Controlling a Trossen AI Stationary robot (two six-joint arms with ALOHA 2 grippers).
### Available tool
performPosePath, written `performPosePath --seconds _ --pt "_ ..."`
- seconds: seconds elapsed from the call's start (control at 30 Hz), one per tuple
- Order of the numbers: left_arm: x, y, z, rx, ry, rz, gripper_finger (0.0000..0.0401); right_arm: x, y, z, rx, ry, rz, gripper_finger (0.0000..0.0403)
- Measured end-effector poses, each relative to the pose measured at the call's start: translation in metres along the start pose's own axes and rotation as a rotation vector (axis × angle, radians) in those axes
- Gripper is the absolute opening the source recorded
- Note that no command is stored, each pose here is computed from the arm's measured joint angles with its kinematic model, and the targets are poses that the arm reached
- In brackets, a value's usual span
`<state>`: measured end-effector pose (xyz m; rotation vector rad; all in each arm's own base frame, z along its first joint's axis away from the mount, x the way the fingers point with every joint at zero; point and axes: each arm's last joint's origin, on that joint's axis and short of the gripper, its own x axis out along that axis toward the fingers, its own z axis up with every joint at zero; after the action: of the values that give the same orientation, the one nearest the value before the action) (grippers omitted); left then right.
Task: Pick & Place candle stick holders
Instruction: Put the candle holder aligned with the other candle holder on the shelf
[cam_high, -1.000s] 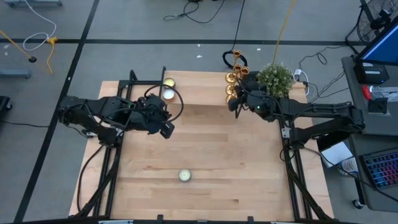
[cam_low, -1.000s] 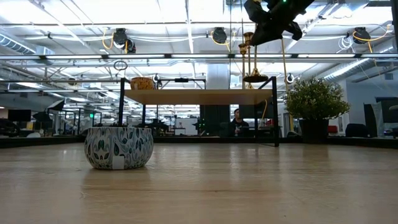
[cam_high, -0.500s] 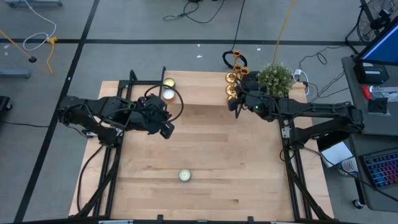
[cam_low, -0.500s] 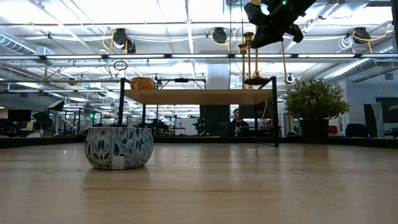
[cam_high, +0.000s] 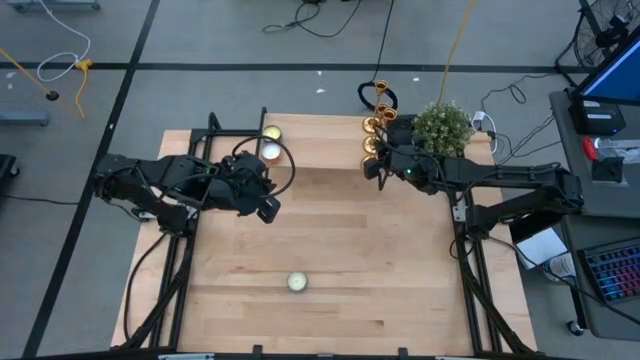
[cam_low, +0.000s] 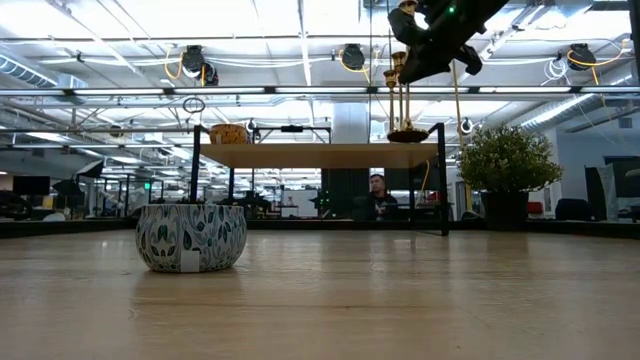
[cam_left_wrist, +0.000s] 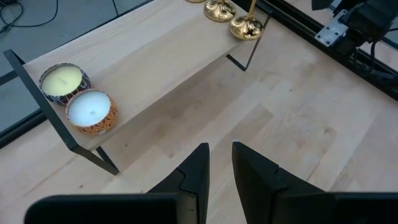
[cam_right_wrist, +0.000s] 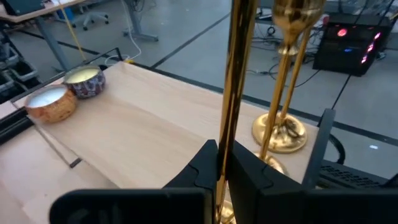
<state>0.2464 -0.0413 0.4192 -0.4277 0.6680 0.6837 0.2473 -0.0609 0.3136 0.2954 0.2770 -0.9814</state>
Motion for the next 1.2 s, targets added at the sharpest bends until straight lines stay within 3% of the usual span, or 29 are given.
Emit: performPosePath --seconds 1.2 --pt "0.0 0.0 0.0 0.008 0.001 0.0 0.0074 0.0039 -0.0063 -0.0013 -0.016 0.03 -0.03 0.0012"
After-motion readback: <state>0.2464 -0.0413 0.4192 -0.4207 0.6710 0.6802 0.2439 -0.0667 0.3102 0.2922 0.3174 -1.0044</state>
